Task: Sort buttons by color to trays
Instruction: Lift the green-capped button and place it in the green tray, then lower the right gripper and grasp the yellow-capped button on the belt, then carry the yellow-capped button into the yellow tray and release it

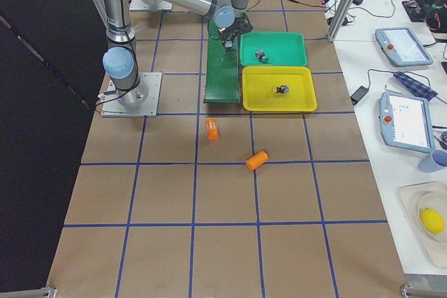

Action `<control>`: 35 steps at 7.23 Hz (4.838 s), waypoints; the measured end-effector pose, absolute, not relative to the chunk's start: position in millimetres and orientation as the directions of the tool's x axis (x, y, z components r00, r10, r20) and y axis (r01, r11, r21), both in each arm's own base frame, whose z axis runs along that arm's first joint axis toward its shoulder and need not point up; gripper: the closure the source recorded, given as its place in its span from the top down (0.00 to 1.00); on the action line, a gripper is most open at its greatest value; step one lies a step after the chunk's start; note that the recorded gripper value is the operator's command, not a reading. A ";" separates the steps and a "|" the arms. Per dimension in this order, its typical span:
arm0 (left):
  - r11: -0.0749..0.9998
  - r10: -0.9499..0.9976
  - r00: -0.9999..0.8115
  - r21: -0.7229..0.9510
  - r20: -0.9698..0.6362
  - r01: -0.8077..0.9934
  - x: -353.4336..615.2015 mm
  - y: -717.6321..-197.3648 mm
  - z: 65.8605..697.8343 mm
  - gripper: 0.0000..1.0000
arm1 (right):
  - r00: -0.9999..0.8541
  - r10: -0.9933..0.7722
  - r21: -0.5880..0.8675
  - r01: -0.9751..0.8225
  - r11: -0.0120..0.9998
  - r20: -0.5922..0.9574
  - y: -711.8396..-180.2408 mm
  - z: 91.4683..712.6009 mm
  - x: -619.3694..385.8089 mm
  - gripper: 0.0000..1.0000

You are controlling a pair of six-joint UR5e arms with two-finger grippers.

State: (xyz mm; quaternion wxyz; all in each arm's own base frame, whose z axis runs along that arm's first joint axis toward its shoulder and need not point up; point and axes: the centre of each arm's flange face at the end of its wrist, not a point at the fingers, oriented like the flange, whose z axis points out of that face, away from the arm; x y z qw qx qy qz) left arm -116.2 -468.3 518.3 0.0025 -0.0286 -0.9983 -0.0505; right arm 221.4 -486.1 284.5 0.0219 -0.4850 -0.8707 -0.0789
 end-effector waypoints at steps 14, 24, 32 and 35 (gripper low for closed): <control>0.995 0.054 -0.999 0.088 0.007 0.055 -116.7 -470.4 518.5 1.00 | -0.736 0.646 -0.092 0.671 0.736 -0.203 -548.9 351.2 240.6 1.00; 0.996 0.055 -0.998 0.069 0.008 0.055 -116.1 -474.8 518.8 1.00 | -0.459 0.888 0.072 0.887 0.456 0.040 -473.0 282.4 262.4 1.00; 0.996 0.052 -0.999 0.069 0.007 0.052 -115.9 -474.7 518.8 1.00 | -0.504 0.843 0.051 0.862 0.504 0.187 -476.5 236.4 255.2 0.00; 0.996 0.048 -0.999 0.071 0.008 0.049 -115.4 -476.5 517.4 1.00 | -0.581 0.789 0.043 0.810 0.585 0.199 -479.3 231.4 252.6 0.00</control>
